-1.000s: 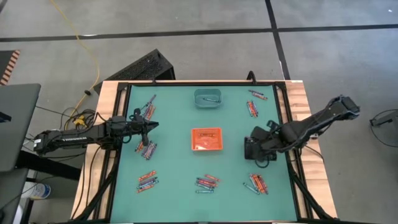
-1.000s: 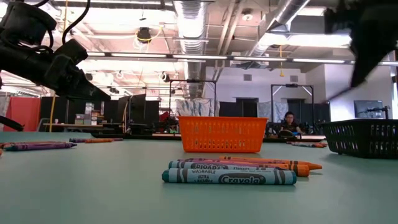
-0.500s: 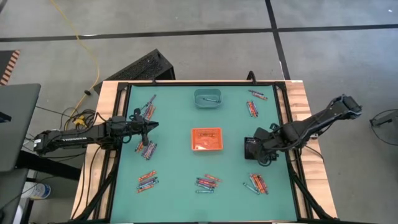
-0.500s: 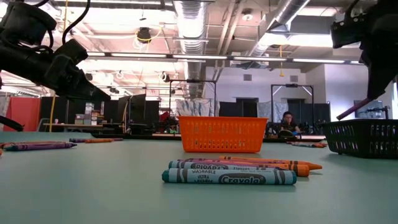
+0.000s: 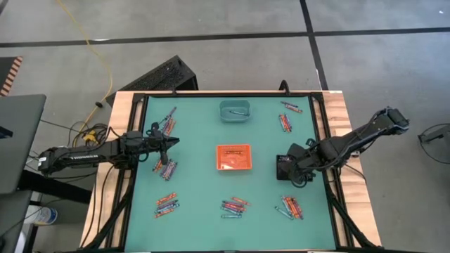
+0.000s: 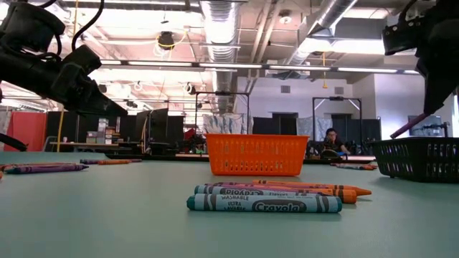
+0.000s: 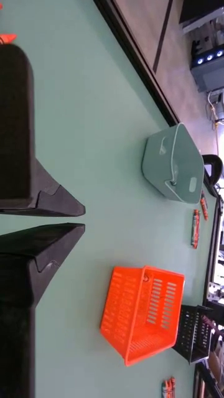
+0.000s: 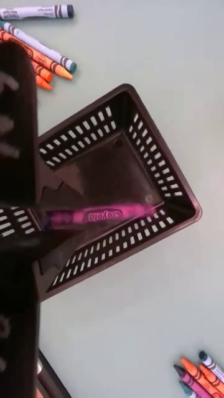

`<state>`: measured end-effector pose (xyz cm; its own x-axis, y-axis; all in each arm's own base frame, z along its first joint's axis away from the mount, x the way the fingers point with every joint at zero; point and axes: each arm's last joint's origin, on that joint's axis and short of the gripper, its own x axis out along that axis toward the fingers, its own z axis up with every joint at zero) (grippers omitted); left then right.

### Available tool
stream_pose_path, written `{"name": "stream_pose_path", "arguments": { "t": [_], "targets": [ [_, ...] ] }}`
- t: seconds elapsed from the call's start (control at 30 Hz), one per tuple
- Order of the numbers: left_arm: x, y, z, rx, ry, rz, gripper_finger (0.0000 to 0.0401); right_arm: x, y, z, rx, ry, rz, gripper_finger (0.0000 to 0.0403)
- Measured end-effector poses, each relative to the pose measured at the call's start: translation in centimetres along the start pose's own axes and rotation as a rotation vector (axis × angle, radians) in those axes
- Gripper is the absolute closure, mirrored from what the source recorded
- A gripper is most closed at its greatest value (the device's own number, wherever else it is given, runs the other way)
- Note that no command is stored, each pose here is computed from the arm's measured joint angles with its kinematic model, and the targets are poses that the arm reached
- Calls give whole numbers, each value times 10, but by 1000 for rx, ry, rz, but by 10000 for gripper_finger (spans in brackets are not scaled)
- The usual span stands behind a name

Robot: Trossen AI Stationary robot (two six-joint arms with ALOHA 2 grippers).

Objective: Sort crayons
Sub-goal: Put the violet crayon into the black bin, then put the orange crayon into the orange bin

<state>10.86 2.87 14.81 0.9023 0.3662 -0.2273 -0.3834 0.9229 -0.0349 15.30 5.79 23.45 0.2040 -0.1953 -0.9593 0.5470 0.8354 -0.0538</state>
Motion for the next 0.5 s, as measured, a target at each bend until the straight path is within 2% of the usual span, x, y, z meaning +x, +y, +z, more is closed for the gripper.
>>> {"name": "stream_pose_path", "arguments": {
  "t": [0.17,0.3,0.5],
  "targets": [
    [0,0,0,0,0,0,384,0,-1,0,5,6,-9,304],
    [0,0,0,0,0,0,384,0,-1,0,7,5,-8,279],
    [0,0,0,0,0,0,384,-1,11,9,46,-79,113,270]
  ]
}}
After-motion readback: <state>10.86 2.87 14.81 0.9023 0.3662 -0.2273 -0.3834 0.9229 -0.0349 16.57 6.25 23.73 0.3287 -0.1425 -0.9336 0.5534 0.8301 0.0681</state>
